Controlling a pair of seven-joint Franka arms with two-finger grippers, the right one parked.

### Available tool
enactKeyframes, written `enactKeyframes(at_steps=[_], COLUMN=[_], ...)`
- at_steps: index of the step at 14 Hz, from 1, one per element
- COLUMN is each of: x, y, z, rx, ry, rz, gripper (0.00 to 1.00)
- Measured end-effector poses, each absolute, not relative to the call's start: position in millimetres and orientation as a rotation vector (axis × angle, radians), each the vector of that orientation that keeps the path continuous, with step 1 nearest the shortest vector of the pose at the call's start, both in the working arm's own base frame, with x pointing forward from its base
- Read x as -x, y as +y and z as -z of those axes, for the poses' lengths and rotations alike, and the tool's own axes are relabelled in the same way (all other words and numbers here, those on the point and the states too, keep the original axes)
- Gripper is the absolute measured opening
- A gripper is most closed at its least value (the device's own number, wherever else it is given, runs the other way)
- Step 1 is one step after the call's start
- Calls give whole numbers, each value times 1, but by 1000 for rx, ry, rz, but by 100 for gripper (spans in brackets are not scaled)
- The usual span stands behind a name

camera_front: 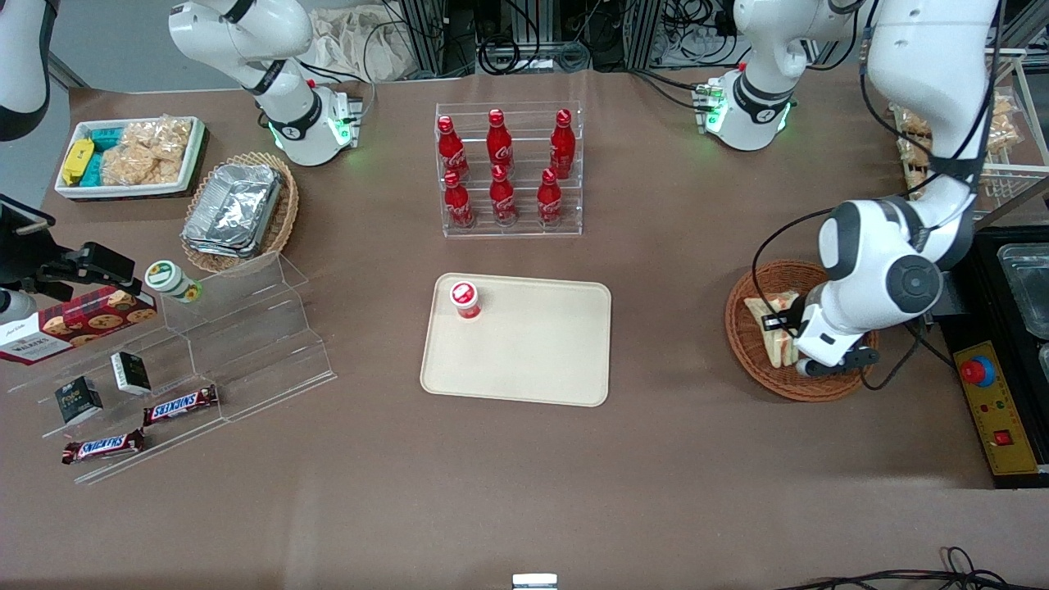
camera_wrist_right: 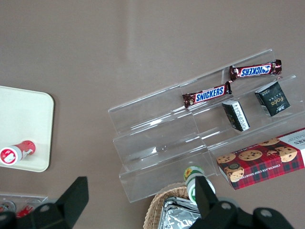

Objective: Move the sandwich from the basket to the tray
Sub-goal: 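Lower the open left gripper around the wrapped sandwich and close it, then lift the sandwich out of the basket and carry it over the cream tray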

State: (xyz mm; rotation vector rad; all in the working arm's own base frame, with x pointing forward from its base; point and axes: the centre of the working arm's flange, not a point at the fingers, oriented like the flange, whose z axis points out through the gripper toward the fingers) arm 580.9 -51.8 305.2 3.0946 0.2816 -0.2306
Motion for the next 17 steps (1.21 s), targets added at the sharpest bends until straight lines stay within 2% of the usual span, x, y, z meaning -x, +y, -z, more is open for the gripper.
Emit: enactKeyframes(at_steps=[4,6,8,10,14,17], x=[-589,-583,-573,-562,-530,-498], y=[-53,-57,-73,-103,-204,-292], z=[-430,-497,-556,-603,-650,-640], rx=[-3107,-3106,-3108,-3108,-3129,-3138], ry=[246,224,196,211,285,331], rz=[192,193,196,173,84,86], gripper=[24,24,18,18,18,17])
